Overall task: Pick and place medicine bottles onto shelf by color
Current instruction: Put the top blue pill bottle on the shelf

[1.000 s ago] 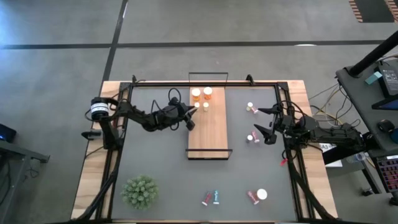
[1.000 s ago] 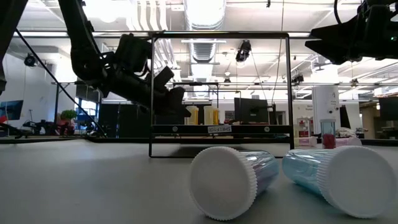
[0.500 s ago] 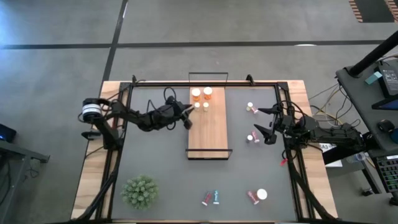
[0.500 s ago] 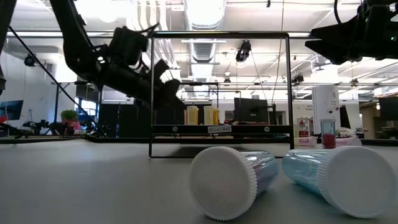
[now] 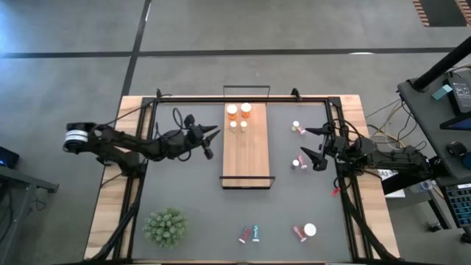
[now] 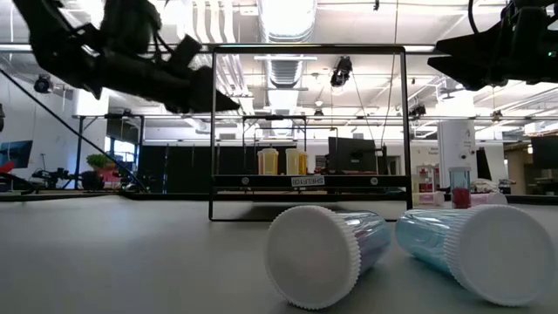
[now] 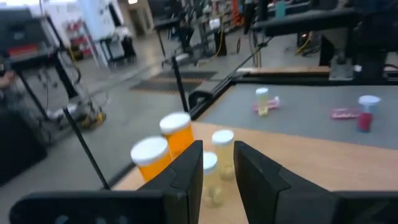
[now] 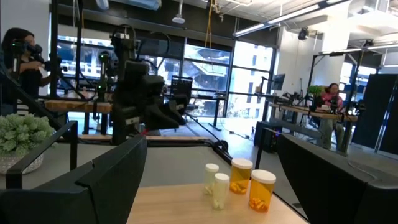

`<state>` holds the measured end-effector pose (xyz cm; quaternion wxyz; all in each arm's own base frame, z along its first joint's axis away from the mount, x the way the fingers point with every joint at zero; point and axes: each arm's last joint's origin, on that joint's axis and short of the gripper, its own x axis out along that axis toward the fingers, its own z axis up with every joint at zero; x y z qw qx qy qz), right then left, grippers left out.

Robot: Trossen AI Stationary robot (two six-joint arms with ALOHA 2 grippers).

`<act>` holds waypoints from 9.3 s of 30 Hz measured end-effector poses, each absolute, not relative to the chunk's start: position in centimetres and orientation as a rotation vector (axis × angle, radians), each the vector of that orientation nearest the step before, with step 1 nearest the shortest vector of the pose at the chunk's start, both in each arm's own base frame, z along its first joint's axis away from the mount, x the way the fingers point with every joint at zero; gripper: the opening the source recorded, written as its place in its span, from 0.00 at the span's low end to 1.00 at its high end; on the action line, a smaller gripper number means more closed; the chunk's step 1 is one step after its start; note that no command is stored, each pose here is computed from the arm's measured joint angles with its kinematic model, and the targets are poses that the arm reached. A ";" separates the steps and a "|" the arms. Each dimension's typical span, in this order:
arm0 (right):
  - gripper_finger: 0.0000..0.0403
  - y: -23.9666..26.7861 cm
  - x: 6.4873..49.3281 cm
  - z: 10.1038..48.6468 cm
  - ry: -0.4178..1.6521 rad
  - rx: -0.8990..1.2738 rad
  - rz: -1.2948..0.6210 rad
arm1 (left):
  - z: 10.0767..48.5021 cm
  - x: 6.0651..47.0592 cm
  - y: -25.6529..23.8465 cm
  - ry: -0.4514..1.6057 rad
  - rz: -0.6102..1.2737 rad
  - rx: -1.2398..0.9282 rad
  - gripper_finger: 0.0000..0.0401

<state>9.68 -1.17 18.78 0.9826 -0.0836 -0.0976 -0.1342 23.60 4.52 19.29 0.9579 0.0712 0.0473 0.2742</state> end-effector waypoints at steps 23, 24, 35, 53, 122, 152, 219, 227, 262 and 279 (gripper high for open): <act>0.87 -1.2 9.7 18.8 -0.196 -0.168 -0.270 | 20.2 20.1 3.5 0.026 0.519 0.241 0.18; 0.87 -1.2 9.7 18.8 -0.197 -0.168 -0.270 | 20.2 19.7 3.4 0.016 0.522 0.241 0.18; 0.87 -1.2 9.7 18.8 -0.196 -0.168 -0.270 | 19.5 14.8 2.8 -0.102 0.538 0.261 0.18; 0.87 -1.2 9.7 18.8 -0.196 -0.168 -0.270 | 18.1 13.9 2.7 -0.041 0.499 0.275 0.18; 0.87 -1.6 11.7 19.2 0.024 0.142 -0.344 | 21.7 10.9 2.3 -0.305 0.615 0.635 0.18; 0.87 -1.4 19.1 20.1 0.797 0.398 -0.450 | 19.9 10.3 2.7 -0.084 0.757 0.602 0.18; 0.87 -1.4 19.3 20.8 0.730 0.416 -0.426 | 21.7 7.7 2.4 -0.329 0.832 0.532 0.18; 0.87 -1.6 19.6 22.5 0.875 0.494 -0.606 | 21.5 8.1 2.5 -0.301 0.823 0.540 0.18; 0.87 -0.5 24.0 20.8 1.045 0.607 -0.677 | 20.4 9.7 2.7 -0.155 0.780 0.583 0.18; 0.87 -0.3 23.2 20.3 1.051 0.930 -0.902 | 20.2 10.1 2.7 -0.122 0.769 0.592 0.18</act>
